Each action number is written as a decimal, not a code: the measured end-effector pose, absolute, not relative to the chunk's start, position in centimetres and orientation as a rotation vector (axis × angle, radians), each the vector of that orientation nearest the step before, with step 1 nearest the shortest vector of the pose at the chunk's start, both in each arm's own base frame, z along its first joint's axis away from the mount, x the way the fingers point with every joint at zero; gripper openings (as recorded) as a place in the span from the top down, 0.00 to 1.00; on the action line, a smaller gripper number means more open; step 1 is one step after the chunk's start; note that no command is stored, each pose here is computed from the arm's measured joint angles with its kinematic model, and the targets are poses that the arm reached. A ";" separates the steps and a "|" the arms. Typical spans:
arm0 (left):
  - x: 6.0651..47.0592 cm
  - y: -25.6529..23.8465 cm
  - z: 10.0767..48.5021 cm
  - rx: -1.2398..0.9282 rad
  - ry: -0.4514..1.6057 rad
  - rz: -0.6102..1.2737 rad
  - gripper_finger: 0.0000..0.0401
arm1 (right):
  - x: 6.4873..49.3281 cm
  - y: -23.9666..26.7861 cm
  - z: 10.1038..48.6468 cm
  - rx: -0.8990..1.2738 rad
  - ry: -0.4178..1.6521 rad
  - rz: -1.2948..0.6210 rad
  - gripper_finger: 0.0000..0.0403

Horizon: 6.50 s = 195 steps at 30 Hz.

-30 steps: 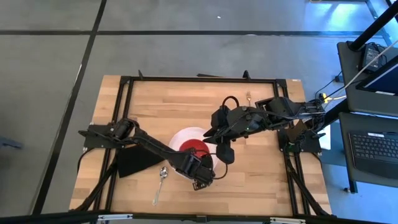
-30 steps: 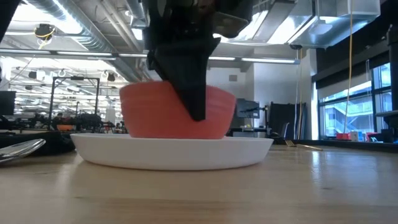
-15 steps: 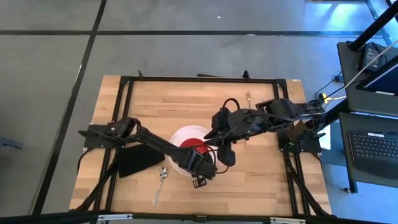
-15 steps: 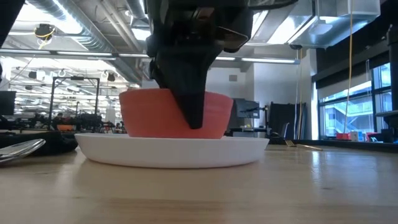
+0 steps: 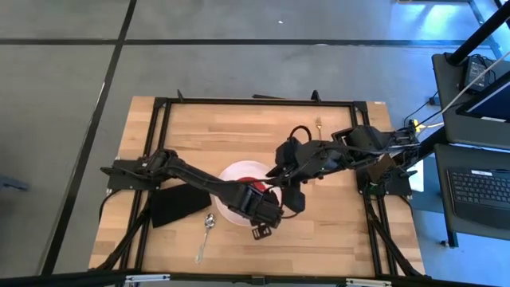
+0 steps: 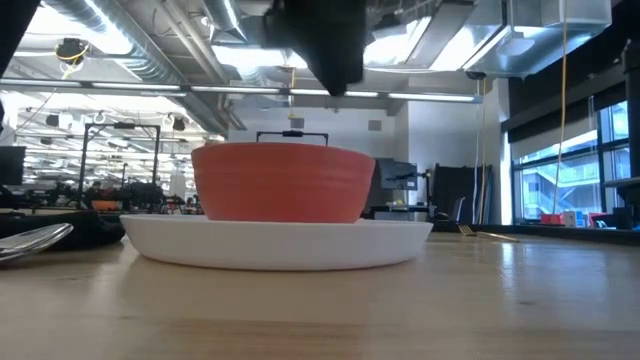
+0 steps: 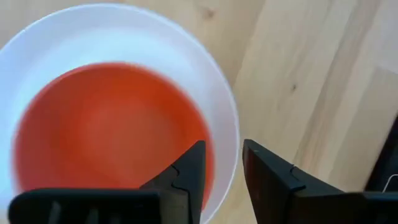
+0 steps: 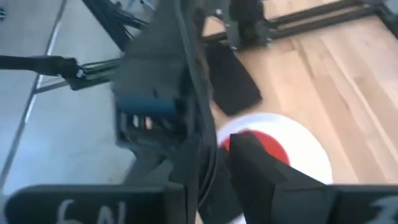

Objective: Set table place
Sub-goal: Move the gold fork to the right of the white plate

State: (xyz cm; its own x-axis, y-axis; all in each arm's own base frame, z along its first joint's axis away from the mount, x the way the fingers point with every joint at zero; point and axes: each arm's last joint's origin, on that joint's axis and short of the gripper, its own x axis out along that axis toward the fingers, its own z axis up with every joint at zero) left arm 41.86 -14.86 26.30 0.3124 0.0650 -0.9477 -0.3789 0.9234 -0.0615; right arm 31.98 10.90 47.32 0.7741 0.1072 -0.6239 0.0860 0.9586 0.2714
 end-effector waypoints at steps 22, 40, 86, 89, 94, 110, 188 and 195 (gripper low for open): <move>34.7 -9.8 40.8 -0.222 0.991 0.487 0.82 | 19.9 1.1 46.8 0.318 0.668 -0.809 0.78; 24.6 -2.2 50.3 -0.266 0.636 0.634 0.82 | 19.3 -6.0 24.3 0.492 0.785 -1.309 0.78; 24.4 1.8 50.3 -0.296 0.669 0.698 0.82 | 18.0 -9.9 12.0 0.807 0.641 -1.358 0.78; 24.4 1.8 50.3 -0.296 0.668 0.698 0.82 | 18.2 -9.9 11.4 0.804 0.660 -1.365 0.78; 24.4 1.8 50.3 -0.295 0.669 0.698 0.82 | 18.4 -10.1 10.7 0.786 0.669 -1.387 0.78; 24.4 1.8 50.3 -0.285 0.669 0.701 0.82 | 19.1 -10.3 9.1 0.724 0.643 -1.448 0.95; 18.7 2.0 53.0 -0.114 0.585 0.715 0.82 | 33.2 14.6 10.2 0.714 0.737 -1.478 0.88; 18.7 2.0 53.0 -0.112 0.585 0.715 0.82 | 33.4 14.6 11.4 0.731 0.767 -1.490 0.71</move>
State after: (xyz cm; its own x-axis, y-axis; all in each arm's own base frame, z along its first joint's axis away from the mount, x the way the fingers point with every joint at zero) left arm 18.74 1.99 52.98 0.6030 0.5857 -0.5415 -0.6466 0.7565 0.0981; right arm 33.37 14.63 11.40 -0.0541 -0.5779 -0.8143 0.9985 -0.0338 -0.0423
